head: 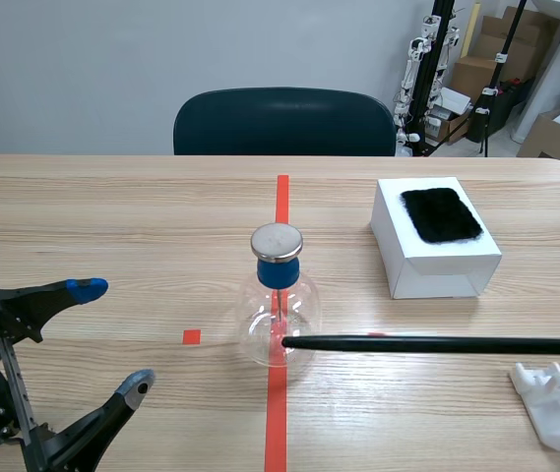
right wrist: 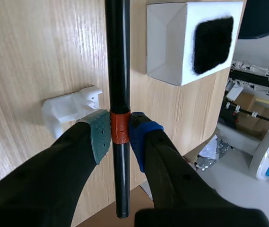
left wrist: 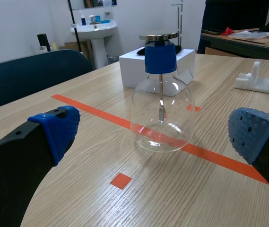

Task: Do the electroscope experiment. pick up the black charging rod

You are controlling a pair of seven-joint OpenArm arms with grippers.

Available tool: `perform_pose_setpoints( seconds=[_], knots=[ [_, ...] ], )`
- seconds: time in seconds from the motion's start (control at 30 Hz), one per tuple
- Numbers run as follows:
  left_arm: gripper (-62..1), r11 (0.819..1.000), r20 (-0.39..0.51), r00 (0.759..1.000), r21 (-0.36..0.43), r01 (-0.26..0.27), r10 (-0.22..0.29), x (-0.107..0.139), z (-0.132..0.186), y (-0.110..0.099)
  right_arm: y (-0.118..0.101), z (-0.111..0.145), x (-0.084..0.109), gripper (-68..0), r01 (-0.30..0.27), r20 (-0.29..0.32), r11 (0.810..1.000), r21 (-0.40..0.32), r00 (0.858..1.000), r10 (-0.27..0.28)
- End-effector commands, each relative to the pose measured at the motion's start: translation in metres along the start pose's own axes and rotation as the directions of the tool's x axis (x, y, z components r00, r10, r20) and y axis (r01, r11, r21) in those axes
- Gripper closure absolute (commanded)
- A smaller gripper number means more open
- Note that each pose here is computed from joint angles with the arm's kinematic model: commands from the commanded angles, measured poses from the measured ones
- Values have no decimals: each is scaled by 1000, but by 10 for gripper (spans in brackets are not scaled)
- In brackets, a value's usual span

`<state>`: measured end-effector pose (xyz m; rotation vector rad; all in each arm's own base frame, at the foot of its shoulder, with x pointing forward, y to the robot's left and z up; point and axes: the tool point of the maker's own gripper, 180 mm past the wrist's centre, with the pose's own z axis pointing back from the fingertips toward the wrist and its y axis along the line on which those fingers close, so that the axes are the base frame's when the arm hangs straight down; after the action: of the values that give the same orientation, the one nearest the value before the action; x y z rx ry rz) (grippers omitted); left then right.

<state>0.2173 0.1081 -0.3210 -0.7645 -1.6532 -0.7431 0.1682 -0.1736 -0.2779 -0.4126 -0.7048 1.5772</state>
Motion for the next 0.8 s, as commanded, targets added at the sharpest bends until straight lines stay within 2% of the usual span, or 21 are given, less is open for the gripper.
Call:
perform_pose_setpoints(
  seconds=[0.0,0.13,0.27,0.47,0.77],
  knots=[
    [-623,1000,30,999,9,14,-14,7,-1,5,-7,2,4,-6,-19,9,998,-66,1000,20],
    [-623,1000,29,999,8,14,-14,7,-1,5,-18,12,15,-6,-57,28,972,-229,998,65],
    [-623,1000,30,999,9,14,-14,7,-1,5,-19,23,29,-6,-82,59,944,-321,993,106],
    [-623,1000,30,999,9,14,-14,7,-1,5,-11,33,40,-6,-90,78,929,-360,989,126],
    [-623,1000,30,999,9,14,-14,7,-1,5,-2,41,47,-6,-75,94,926,-370,989,118]
  ],
)
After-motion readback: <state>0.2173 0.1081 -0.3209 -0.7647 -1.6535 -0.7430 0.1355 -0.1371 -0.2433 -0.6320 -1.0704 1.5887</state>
